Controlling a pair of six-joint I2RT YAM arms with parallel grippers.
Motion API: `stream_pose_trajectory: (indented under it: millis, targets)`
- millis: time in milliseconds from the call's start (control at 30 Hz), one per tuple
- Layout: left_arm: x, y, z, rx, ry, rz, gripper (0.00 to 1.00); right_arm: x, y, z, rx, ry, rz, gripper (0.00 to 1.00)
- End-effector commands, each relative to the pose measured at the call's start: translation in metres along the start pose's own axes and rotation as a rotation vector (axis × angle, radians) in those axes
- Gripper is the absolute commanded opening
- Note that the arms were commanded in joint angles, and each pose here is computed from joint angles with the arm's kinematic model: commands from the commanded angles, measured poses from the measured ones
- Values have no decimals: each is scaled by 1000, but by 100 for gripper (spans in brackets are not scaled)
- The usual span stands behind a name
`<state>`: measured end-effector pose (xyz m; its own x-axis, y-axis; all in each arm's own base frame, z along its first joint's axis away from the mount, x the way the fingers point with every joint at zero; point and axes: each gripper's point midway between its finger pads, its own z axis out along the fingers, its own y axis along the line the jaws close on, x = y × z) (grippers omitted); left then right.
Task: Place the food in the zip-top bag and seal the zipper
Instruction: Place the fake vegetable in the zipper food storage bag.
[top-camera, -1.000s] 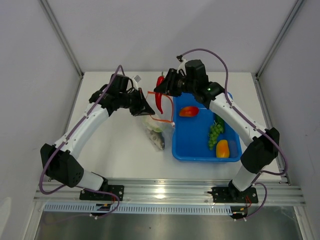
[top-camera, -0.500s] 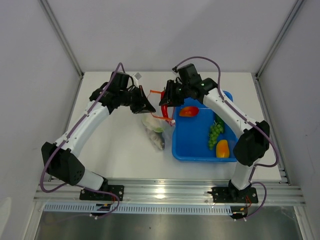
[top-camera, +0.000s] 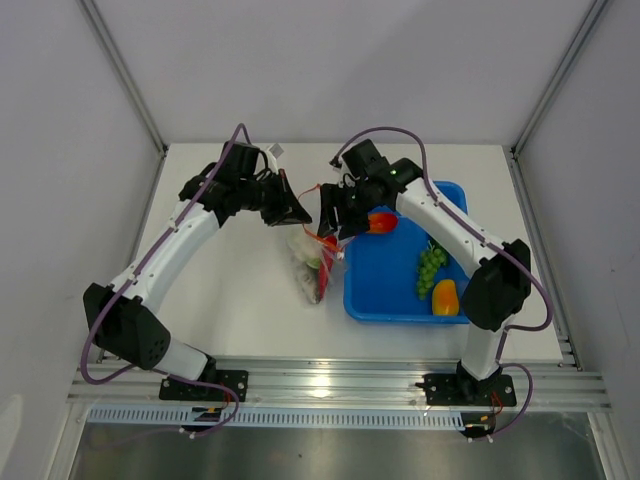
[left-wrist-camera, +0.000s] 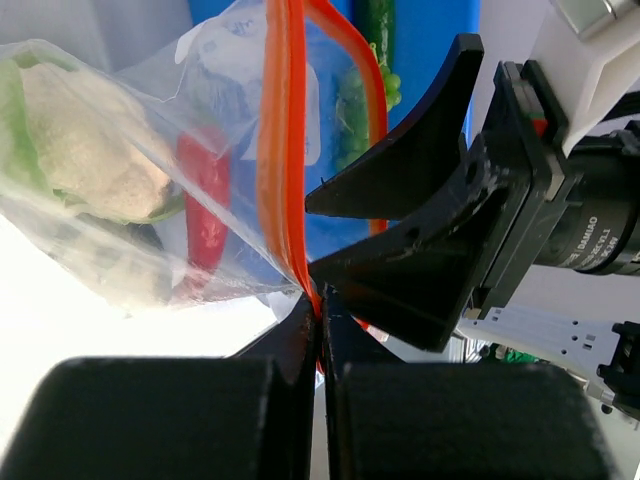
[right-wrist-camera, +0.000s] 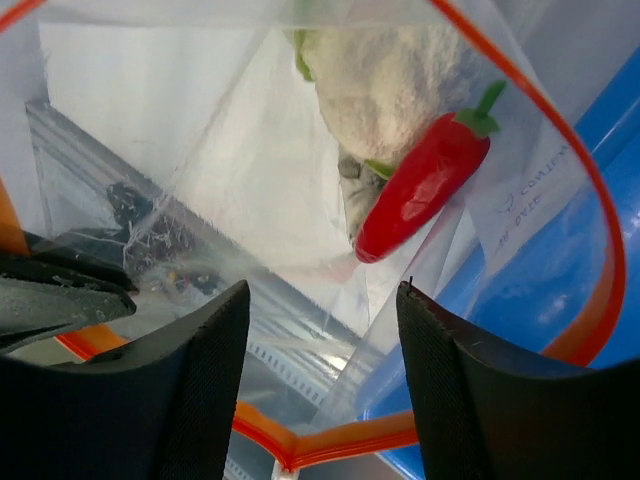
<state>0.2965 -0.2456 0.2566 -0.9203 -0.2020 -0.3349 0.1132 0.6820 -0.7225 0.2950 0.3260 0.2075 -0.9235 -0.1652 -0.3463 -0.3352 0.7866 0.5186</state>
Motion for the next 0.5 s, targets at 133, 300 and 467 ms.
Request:
stream_pose_trajectory:
  millis: [133, 300, 467]
  targets:
    - [-9, -18, -13, 37, -57, 50, 1, -19, 13, -31, -6, -81, -49, 64]
    - [-5, -13, -13, 29, -52, 54, 1, -46, -6, -56, 25, -187, 24, 64]
    - [1, -6, -11, 22, -48, 57, 1, -69, -71, -92, 221, -285, 161, 64]
